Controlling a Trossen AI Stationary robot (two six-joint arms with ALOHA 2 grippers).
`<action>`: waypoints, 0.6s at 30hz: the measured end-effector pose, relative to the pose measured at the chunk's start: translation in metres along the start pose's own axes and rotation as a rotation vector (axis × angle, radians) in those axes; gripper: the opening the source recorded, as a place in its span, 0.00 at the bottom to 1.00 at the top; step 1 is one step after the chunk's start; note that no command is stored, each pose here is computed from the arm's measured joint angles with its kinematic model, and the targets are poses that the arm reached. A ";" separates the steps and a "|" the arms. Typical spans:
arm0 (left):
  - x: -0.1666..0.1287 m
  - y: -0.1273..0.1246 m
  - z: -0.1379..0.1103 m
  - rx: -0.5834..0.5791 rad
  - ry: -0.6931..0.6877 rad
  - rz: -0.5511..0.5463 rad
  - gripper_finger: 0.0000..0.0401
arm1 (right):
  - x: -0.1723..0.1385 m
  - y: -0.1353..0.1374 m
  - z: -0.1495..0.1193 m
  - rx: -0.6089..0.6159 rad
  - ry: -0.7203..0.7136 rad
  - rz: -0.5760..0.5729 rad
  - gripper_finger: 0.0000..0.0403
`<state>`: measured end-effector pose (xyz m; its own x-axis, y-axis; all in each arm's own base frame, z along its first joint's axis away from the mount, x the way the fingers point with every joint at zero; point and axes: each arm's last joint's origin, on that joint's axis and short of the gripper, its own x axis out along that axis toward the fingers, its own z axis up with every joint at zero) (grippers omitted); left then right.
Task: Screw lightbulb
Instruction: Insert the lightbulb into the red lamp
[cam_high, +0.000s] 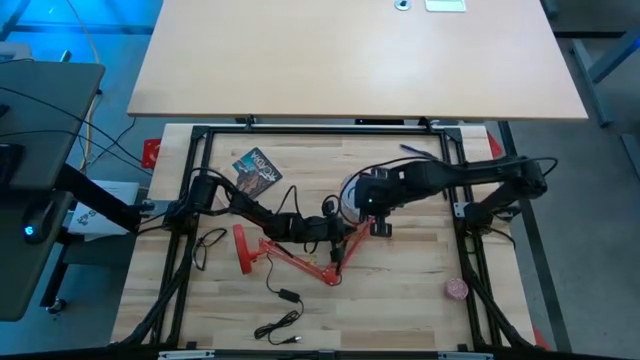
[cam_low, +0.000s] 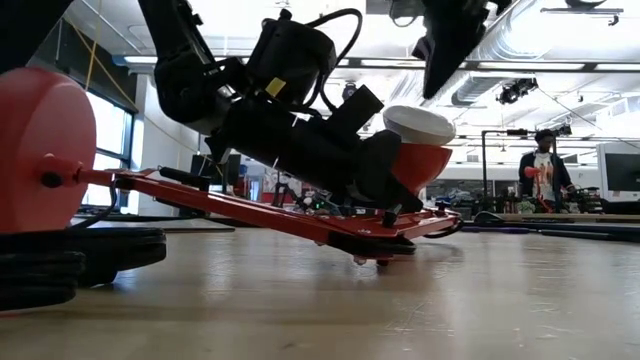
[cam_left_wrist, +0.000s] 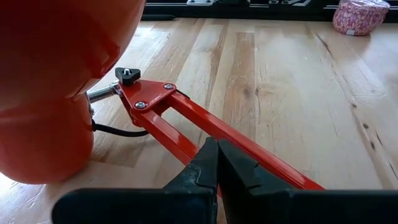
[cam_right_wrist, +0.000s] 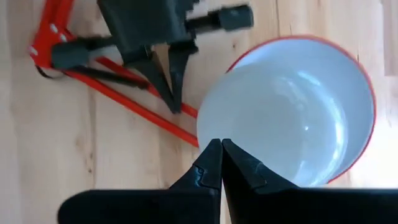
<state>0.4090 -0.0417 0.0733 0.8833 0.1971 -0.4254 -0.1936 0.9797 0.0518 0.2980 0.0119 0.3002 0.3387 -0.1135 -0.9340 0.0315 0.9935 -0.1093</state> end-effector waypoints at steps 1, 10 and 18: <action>0.000 0.000 0.000 0.000 0.000 0.000 0.00 | 0.002 0.001 0.000 -0.007 0.018 -0.014 0.00; 0.000 0.001 -0.001 0.001 0.000 0.011 0.00 | 0.024 -0.003 0.005 -0.079 0.084 -0.059 0.00; 0.000 0.001 -0.001 0.002 0.000 0.018 0.00 | 0.012 -0.024 0.008 -0.017 0.044 -0.089 0.00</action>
<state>0.4083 -0.0413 0.0729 0.8795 0.2144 -0.4249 -0.2085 0.9761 0.0608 0.3089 -0.0136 0.2941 0.2934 -0.2018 -0.9345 0.0435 0.9793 -0.1978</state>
